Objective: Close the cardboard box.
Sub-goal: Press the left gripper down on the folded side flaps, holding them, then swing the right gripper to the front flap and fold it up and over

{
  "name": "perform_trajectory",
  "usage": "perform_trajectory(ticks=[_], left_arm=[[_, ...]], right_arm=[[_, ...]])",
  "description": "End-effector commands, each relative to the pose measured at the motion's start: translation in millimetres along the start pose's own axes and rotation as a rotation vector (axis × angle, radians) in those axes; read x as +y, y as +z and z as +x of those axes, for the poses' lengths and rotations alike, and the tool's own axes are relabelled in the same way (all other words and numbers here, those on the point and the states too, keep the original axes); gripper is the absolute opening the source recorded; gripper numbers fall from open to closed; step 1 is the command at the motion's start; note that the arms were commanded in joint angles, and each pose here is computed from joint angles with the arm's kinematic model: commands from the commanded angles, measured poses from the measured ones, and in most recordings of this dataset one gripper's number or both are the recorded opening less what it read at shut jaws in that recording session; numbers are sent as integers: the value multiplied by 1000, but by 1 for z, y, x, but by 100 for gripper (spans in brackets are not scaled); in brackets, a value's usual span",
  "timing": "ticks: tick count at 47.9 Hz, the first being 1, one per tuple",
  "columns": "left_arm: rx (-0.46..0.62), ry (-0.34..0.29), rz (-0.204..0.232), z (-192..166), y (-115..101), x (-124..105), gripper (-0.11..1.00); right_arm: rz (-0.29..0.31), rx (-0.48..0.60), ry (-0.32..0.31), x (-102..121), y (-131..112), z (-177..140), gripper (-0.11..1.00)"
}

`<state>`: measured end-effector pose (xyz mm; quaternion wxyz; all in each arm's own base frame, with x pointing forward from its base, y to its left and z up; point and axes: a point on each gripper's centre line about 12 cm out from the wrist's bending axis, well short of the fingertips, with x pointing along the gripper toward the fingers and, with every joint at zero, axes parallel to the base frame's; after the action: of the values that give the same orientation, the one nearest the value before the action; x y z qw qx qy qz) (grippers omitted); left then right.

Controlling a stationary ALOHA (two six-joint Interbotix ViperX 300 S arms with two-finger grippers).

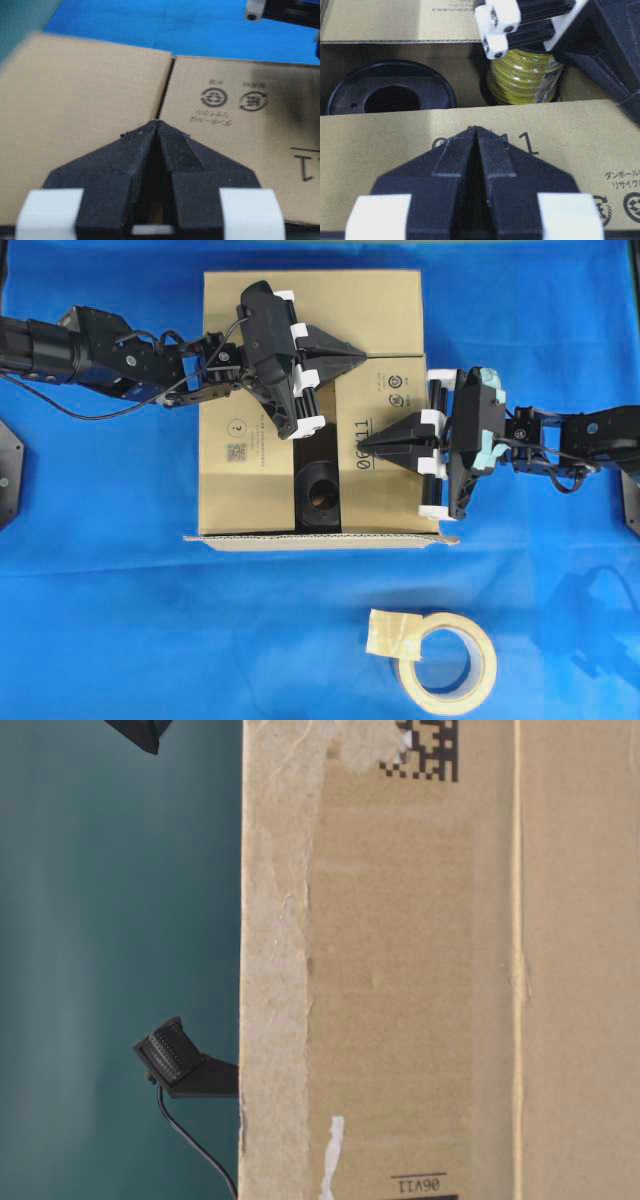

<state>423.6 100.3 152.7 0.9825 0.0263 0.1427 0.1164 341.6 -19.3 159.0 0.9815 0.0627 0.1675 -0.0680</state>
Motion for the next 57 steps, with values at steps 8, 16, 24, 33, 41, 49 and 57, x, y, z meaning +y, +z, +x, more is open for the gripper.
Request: perform_trajectory(ticks=[8, 16, 24, 33, 41, 49, 57], left_arm=[[-27, -22, 4, -2, 8, -10, 0], [-23, -21, 4, -2, 7, -9, 0], [-20, -15, 1, -2, 7, -7, 0], [-11, -6, -1, -3, 4, -3, 0], [-8, -7, -1, -3, 3, -3, 0], [-3, 2, -4, -4, 2, 1, 0], [2, 0, -2, -4, 1, 1, 0]], right_arm=[[10, -29, -2, 0, 10, 2, 0], [14, -29, -4, 0, 10, 2, 0], [17, -41, 1, 1, 16, 0, 0], [22, -77, 38, 11, 49, -21, 0], [25, -119, 90, 24, 76, -50, 0], [12, -183, 195, 50, 95, -84, 0], [-23, -229, 339, 86, 95, -112, 0]])
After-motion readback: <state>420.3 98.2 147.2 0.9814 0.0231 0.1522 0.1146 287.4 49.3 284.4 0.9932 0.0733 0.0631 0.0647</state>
